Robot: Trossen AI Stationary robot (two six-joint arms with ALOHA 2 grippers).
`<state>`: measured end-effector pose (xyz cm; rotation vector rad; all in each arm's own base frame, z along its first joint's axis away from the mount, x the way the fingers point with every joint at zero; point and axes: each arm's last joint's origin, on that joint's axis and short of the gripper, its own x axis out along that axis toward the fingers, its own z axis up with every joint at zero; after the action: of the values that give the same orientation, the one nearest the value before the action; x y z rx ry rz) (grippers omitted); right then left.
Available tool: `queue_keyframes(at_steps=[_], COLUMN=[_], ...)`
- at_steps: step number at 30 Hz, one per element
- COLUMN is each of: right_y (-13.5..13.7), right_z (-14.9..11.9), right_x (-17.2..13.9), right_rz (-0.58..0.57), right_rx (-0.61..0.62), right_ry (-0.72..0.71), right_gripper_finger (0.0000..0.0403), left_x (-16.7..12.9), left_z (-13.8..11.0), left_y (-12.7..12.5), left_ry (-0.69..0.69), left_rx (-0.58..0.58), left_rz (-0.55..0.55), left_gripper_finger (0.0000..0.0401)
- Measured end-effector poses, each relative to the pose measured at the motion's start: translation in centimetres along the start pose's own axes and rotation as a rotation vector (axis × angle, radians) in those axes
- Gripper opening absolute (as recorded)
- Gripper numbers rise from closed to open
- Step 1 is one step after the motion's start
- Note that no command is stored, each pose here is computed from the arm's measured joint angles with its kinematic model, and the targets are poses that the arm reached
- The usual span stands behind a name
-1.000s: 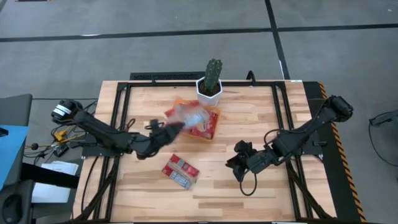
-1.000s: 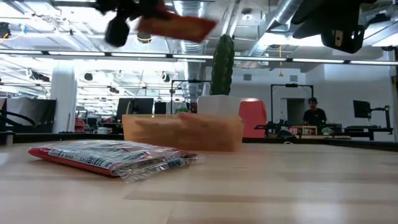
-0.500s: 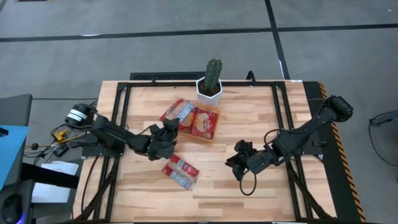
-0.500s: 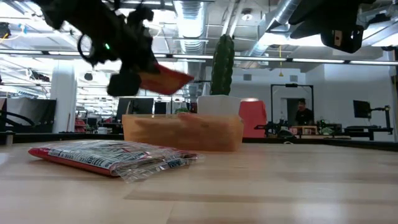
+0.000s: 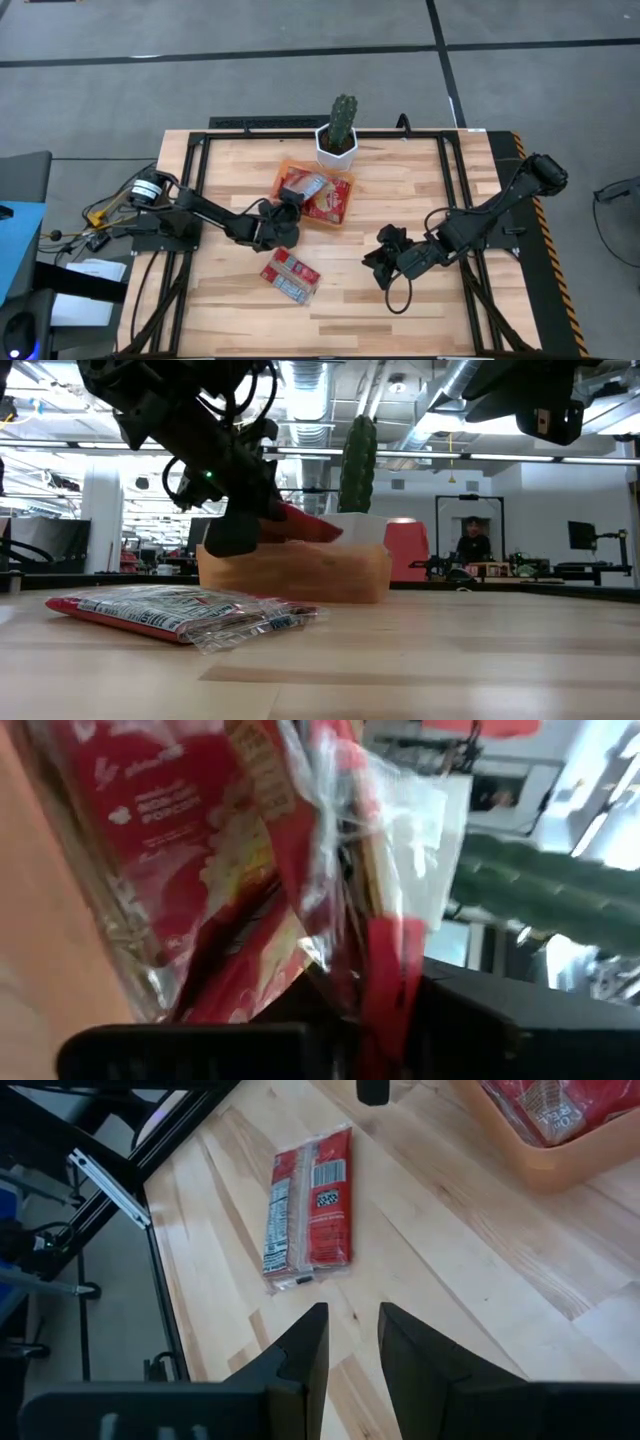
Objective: Sort popcorn bags into baskets
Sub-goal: Put the popcorn bag into the orange bin
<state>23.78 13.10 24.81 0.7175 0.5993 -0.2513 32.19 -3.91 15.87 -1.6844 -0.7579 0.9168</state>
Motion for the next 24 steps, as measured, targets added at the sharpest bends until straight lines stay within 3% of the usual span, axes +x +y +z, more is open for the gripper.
queue_keyframes(at_steps=[10,16,24], right_y=[0.0,0.0,-0.5], right_z=[0.0,0.0,1.0], right_x=[0.0,0.0,0.4], right_rz=[0.0,0.0,-0.038], right_rx=[-0.001,-0.013,-0.013], right_ry=[0.001,0.002,-0.046], right_gripper_finger=[0.0116,0.0116,0.0116], left_x=[0.0,-1.2,-3.3], left_z=[0.0,-0.6,-0.7], left_y=[0.0,0.2,-1.9], left_ry=[0.001,0.069,0.108], left_rx=[0.009,-0.006,-0.051], left_rz=[-0.001,0.028,0.004], left_gripper_finger=[0.0142,0.0208,0.0258])
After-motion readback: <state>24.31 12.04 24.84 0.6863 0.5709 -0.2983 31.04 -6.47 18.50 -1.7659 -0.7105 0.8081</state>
